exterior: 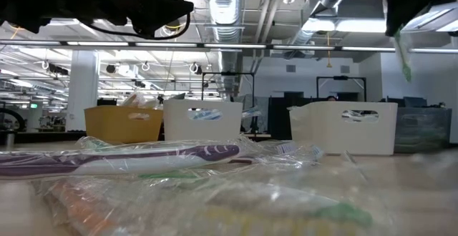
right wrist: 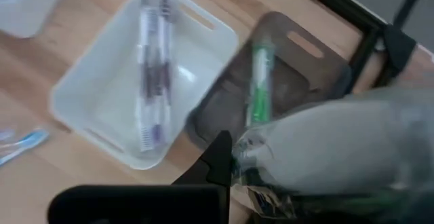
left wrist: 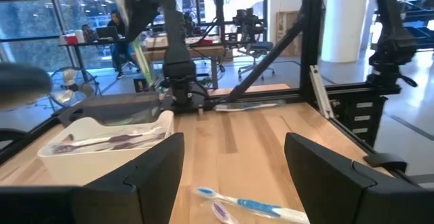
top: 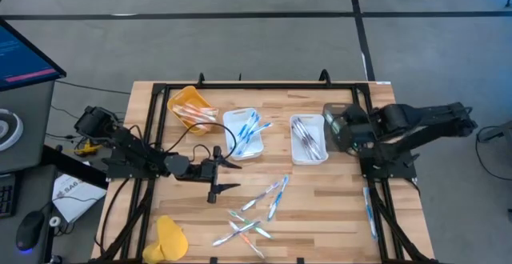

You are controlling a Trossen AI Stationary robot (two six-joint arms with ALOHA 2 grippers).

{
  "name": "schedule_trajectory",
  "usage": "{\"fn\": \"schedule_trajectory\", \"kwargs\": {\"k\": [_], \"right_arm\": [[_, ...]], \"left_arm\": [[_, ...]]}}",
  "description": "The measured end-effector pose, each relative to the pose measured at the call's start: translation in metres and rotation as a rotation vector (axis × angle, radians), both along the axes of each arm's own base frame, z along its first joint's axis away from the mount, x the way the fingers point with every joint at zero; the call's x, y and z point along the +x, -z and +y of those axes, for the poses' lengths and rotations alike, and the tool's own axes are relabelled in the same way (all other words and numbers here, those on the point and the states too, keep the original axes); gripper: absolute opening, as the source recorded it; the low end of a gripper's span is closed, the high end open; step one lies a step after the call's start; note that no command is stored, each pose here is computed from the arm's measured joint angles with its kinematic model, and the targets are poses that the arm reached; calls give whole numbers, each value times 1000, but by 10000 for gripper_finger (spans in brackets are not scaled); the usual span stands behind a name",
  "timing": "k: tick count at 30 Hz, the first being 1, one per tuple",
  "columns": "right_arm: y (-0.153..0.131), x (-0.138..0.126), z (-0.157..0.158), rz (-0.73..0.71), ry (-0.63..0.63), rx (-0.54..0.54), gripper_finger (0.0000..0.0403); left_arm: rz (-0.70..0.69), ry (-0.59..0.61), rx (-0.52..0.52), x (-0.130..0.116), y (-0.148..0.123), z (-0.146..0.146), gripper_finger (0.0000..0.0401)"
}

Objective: Pick & Place Toothbrushes
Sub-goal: Put the top green toothbrush into the black bin

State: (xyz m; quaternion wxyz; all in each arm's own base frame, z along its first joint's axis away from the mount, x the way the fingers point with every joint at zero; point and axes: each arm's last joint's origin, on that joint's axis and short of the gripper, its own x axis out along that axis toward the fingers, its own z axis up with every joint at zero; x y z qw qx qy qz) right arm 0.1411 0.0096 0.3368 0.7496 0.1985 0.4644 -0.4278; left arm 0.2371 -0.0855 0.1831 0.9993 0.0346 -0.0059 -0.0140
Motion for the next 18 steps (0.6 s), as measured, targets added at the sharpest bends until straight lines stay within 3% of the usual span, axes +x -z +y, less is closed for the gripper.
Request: {"fn": "schedule_trajectory", "kwargs": {"k": [8,18], "right_arm": [[7,8,-34,128,90,80,19],[26,30,-63,303,104,137,20]], "left_arm": [[0,-12,-3,1,0,3,249],[37,-11,4,1,4,3,249]]}}
